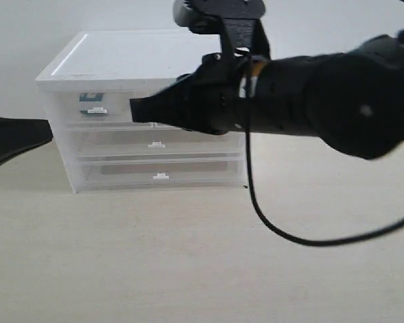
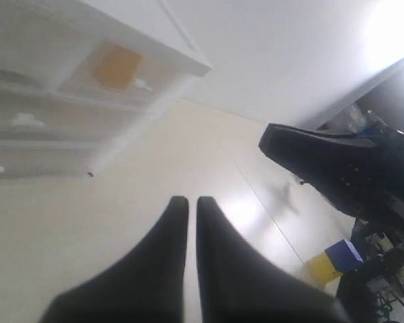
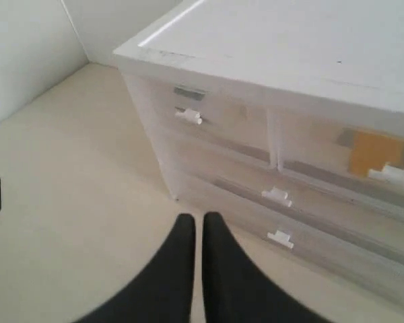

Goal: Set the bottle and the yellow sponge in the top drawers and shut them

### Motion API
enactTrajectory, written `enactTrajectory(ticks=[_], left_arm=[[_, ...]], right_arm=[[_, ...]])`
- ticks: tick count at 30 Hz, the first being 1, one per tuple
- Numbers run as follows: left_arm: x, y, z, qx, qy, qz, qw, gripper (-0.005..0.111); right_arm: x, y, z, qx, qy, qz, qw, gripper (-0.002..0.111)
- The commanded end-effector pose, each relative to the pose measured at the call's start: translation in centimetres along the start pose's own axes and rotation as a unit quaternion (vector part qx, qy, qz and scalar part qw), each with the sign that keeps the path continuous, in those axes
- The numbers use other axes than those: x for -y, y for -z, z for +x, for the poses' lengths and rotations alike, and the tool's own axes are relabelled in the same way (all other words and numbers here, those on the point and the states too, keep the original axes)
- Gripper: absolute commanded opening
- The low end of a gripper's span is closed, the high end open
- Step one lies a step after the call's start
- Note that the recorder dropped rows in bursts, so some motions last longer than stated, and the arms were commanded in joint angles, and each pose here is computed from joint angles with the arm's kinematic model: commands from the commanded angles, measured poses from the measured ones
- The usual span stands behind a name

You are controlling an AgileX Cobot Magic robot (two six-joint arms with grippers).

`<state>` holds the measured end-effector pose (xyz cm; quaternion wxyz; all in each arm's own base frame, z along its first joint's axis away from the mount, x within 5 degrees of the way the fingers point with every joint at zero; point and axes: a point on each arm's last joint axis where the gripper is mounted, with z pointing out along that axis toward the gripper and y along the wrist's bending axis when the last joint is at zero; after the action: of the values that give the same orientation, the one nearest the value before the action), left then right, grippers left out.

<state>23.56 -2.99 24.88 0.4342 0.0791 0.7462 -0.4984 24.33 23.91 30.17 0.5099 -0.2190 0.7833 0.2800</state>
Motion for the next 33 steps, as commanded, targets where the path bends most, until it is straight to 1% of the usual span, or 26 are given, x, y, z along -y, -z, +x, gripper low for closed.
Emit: enactTrajectory(ticks=[1,6,12,17,33], left_arm=[[3.4,1.1,1.7,0.012,0.001,0.024,1.0,0.004],[5.7,2.2,2.5,0.025,-0.019,0.032,0.999,0.004],[7.5,2.8,2.5,0.04,-0.059,0.04,0.997,0.004],[7.7,2.9,2.5,0.042,-0.064,0.041,0.996,0.004],[7.7,3.0,2.5,0.042,-0.064,0.041,0.996,0.004]], right_arm=[[0.3,5.0,0.8,0.073,-0.011,-0.014,0.997,0.0],[0.5,9.0,1.8,0.093,-0.009,-0.019,0.995,0.0],[0.8,11.5,2.9,0.071,-0.013,-0.016,0.997,0.0],[0.8,12.0,3.0,0.058,-0.015,-0.014,0.998,0.0],[0.8,12.0,3.0,0.058,-0.015,-0.014,0.998,0.0]])
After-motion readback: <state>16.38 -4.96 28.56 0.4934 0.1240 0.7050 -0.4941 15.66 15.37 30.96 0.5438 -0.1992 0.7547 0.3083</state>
